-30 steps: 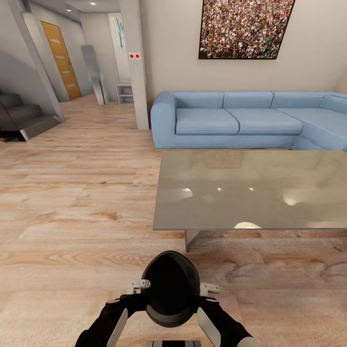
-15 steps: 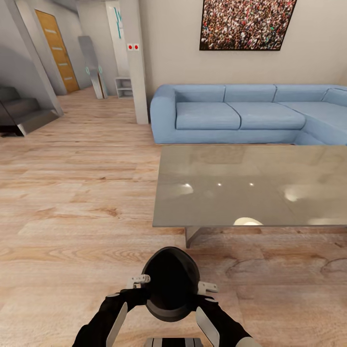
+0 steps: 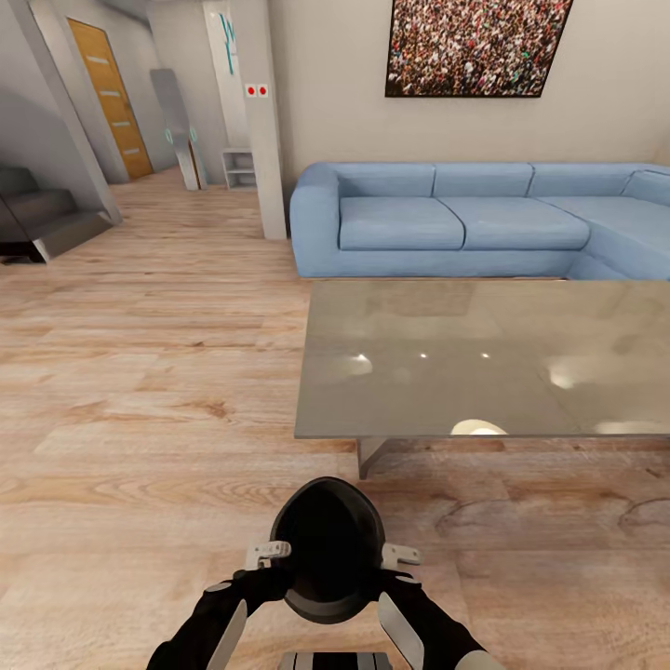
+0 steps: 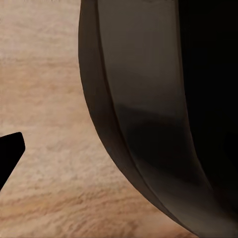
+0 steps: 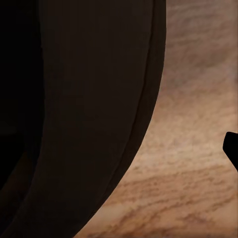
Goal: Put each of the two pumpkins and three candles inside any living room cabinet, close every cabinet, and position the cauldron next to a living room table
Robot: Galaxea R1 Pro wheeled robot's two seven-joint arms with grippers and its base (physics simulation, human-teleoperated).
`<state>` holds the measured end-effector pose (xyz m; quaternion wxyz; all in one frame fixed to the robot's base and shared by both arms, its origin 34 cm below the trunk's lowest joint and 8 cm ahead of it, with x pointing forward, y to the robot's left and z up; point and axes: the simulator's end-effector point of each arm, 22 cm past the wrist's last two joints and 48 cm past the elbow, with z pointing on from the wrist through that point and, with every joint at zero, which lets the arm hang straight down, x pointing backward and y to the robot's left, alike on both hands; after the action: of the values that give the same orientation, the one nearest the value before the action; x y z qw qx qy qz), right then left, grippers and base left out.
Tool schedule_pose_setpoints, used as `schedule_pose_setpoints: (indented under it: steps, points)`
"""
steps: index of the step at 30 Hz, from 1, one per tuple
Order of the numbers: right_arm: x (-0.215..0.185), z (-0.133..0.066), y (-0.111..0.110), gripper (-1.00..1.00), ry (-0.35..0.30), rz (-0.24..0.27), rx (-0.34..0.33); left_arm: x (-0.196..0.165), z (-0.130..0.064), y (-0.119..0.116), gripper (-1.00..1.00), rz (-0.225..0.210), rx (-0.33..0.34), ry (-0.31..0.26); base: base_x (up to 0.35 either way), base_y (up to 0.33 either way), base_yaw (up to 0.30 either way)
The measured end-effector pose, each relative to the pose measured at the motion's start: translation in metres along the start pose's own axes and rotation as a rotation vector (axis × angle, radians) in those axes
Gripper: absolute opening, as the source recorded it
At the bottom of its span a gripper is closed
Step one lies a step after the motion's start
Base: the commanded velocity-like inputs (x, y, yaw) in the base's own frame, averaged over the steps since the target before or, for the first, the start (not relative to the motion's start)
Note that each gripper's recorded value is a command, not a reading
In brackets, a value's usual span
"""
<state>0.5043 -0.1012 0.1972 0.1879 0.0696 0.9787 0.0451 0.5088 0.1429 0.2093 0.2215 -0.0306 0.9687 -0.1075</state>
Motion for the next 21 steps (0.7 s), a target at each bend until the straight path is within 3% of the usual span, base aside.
schedule_pose_setpoints:
  steps: [15, 21]
  points:
    - [-0.025, -0.018, 0.005, 1.0, -0.056, -0.002, -0.008, -0.014, -0.016, -0.008, 1.0, 0.009, 0.004, -0.004, 0.0, 0.0, 0.0]
    - [-0.035, -0.026, 0.007, 1.0, -0.079, -0.001, -0.013, -0.024, -0.023, -0.01, 1.0, 0.014, 0.007, -0.025, -0.107, 0.0, 0.0]
